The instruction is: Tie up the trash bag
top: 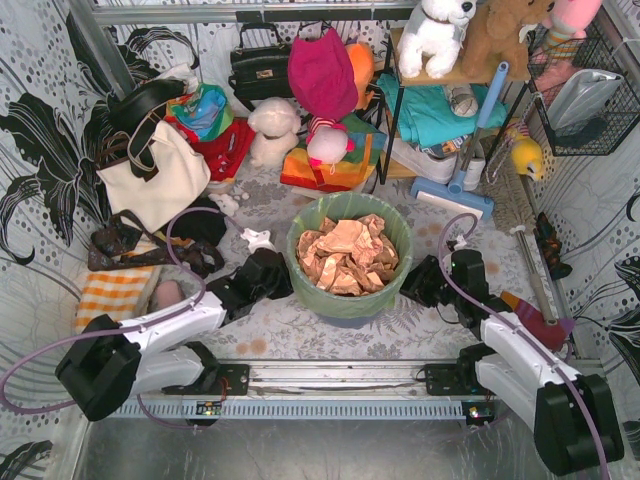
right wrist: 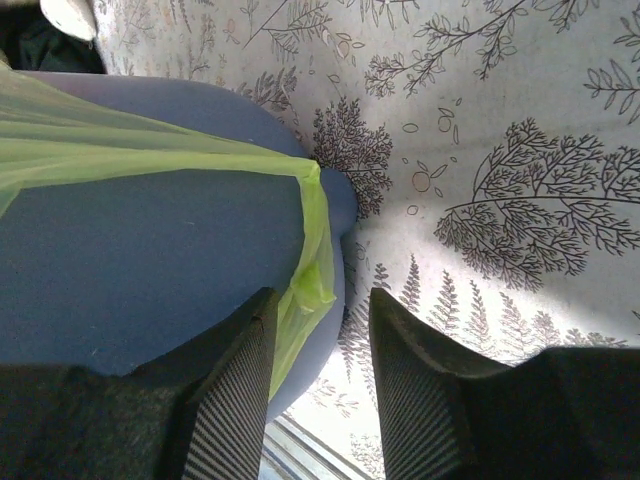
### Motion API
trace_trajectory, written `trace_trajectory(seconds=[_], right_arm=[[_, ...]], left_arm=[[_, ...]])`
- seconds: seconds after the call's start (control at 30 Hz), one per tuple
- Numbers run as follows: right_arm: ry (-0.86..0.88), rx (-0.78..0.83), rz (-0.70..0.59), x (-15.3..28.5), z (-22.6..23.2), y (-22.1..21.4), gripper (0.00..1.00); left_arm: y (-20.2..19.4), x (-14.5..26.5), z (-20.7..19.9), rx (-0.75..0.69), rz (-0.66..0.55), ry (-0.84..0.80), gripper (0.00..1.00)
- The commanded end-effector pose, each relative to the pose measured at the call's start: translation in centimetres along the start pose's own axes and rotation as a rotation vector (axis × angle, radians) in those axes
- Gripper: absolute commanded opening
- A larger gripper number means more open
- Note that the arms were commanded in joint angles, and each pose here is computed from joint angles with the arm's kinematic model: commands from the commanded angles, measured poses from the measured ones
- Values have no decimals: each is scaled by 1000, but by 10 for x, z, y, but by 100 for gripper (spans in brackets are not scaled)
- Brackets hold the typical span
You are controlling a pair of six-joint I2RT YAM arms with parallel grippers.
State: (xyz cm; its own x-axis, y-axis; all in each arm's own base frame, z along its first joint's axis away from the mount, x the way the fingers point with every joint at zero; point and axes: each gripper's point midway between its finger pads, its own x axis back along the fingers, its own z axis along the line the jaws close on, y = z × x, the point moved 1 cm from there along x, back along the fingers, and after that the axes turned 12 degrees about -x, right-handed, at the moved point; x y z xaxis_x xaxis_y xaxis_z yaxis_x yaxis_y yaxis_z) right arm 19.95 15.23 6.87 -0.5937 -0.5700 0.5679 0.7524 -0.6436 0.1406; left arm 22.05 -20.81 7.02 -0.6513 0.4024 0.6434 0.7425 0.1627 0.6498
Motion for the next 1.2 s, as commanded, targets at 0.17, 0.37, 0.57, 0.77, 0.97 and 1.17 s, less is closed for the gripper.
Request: trace_trajectory(seconds=[0.17,0.37,0.57,0.77,0.97,1.17], right_arm=[[48,-31,29,-10,3,-2,30],[19,-51,64,-15,-6,-7,11],[-19,-52,62,-13,-10,-7,0],[-148,27,-30,3,-19,9,0],[-168,42,-63,14,-15,13,0],[-82,-186,18,5,2,-2,49]], left_arm=[[17,0,-10,-21,-30,-18,0],[16,0,-10,-31,-26,-18,0],[15,-1,-8,-35,-23,-10,0],[13,0,-3,-38,-22,14,0],[10,-2,3,-44,-1,46,0],[10,0,0,-32,-7,26,0]])
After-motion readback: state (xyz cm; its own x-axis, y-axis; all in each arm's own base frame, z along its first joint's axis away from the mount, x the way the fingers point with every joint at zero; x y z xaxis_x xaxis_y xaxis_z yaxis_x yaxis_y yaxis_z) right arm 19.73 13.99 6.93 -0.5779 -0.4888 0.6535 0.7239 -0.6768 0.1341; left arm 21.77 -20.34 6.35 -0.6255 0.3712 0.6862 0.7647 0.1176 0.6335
